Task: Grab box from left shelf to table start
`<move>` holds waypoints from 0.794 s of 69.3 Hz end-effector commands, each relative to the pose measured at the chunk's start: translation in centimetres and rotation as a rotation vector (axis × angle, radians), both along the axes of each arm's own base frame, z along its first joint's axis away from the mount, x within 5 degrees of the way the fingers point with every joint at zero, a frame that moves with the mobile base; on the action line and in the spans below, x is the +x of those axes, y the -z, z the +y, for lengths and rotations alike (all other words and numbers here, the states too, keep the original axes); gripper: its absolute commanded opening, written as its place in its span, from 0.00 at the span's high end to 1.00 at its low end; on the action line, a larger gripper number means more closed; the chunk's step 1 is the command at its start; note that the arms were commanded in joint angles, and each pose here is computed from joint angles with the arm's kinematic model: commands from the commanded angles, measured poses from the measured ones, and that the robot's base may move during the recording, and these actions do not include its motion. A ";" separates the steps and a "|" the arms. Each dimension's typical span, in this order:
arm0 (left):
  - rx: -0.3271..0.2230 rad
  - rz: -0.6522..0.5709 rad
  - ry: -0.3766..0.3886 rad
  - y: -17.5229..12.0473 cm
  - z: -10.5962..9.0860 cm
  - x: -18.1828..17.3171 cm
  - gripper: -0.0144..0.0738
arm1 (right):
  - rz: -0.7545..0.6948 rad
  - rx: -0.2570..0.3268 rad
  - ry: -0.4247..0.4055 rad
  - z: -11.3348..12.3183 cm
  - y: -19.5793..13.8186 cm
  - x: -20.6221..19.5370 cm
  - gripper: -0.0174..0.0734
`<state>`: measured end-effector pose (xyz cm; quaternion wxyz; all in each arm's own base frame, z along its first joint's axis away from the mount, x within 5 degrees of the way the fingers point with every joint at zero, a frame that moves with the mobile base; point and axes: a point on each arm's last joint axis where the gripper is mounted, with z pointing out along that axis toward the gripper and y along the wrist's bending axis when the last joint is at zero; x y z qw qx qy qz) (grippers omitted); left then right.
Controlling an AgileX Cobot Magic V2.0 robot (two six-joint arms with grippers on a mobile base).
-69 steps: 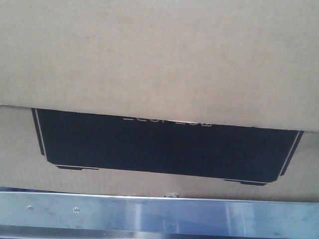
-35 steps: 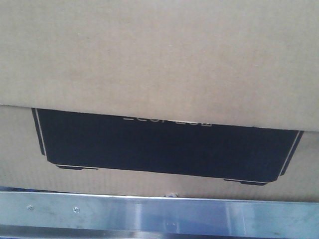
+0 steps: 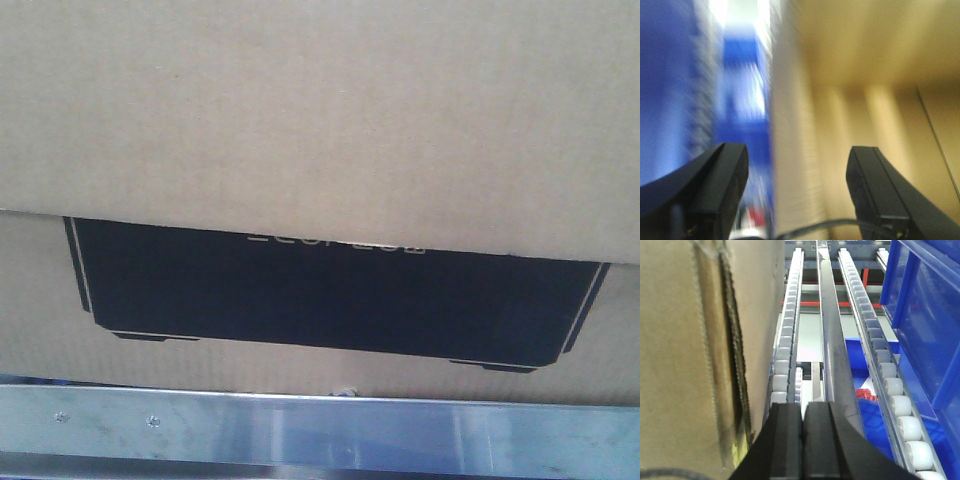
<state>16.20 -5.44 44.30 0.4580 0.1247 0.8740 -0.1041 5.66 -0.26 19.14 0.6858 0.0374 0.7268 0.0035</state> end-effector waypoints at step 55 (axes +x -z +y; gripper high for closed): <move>0.125 0.369 -0.057 1.1 -2.2 7.6 0.49 | -0.262 -0.028 0.006 0.0 -4.4 -0.6 0.74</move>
